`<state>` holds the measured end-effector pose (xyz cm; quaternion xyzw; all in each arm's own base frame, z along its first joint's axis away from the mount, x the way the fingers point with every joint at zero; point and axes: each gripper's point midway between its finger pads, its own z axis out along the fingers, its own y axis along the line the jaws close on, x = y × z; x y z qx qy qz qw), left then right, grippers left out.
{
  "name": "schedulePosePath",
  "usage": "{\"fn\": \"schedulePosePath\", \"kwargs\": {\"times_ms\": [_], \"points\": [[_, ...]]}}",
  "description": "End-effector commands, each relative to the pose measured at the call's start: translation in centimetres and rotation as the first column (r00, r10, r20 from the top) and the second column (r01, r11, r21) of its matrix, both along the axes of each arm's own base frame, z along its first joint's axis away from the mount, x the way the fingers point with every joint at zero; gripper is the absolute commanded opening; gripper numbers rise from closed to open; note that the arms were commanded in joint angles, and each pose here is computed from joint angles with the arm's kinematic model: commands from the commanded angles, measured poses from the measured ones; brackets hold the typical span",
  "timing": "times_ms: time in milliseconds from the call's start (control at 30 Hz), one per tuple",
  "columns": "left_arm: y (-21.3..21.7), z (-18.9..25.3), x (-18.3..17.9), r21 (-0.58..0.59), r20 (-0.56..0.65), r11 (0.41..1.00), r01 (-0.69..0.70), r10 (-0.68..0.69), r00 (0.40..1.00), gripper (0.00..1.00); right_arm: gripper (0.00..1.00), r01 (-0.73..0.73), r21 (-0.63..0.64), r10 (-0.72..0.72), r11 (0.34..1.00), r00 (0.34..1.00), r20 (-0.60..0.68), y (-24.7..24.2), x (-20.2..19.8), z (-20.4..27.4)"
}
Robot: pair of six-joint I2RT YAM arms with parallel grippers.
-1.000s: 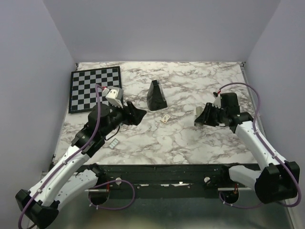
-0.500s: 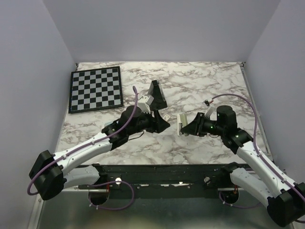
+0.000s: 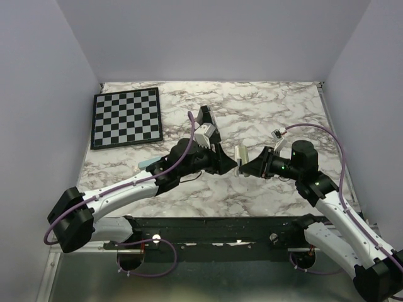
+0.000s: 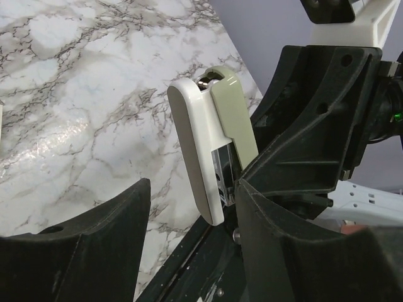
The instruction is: Unload the staples from the stapler
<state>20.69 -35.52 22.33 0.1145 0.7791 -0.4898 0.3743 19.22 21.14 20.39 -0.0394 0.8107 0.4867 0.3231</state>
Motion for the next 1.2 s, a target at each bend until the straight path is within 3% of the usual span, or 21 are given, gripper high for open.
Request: {"fn": "schedulePosePath", "kwargs": {"times_ms": [0,200,300,600,733,800,833,1033,1167], "points": [[-0.7,0.2,0.3,-0.009,0.016,1.0,-0.008,0.008,1.0,0.63,0.01,-0.029,0.048,0.028,0.998,0.999,0.022,0.5,-0.4,1.0],[-0.7,-1.0,0.6,0.03,0.015,0.999,-0.021,0.021,1.0,0.58,0.01,-0.023,0.05,0.022,0.998,0.999,0.028,0.5,-0.3,1.1],[-1.1,-1.2,0.5,0.035,0.013,0.999,0.0,0.0,1.0,0.5,0.01,-0.016,0.041,0.015,0.999,1.0,0.027,0.4,-0.2,0.9],[-2.4,-4.8,-1.5,0.089,-0.032,0.994,0.071,-0.068,0.997,0.47,0.01,0.005,0.001,-0.005,1.0,1.0,0.015,0.5,1.2,-0.8],[-2.4,-5.5,-1.4,0.114,-0.019,0.991,0.072,-0.071,0.997,0.31,0.01,0.004,-0.007,-0.003,1.0,0.999,0.035,0.5,1.4,-0.6],[-2.4,-5.8,-1.3,0.131,0.009,0.988,0.081,-0.082,0.997,0.17,0.01,-0.007,-0.029,0.008,1.0,0.999,0.032,0.4,1.4,-0.7],[-2.4,-6.1,-1.1,0.146,0.016,0.986,0.082,-0.085,0.996,0.0,0.01,-0.014,-0.04,0.017,0.999,0.998,0.065,0.4,1.6,0.0],[-0.8,-5.8,0.1,0.239,0.153,0.971,0.031,-0.069,0.986,0.0,0.01,-0.018,-0.167,0.04,0.986,0.991,0.129,-0.6,2.2,0.8],[2.4,-4.7,2.3,0.369,0.35,0.924,-0.098,-0.041,0.936,0.0,0.01,0.04,-0.26,0.005,0.965,0.986,0.168,-2.1,2.9,1.6]]}}
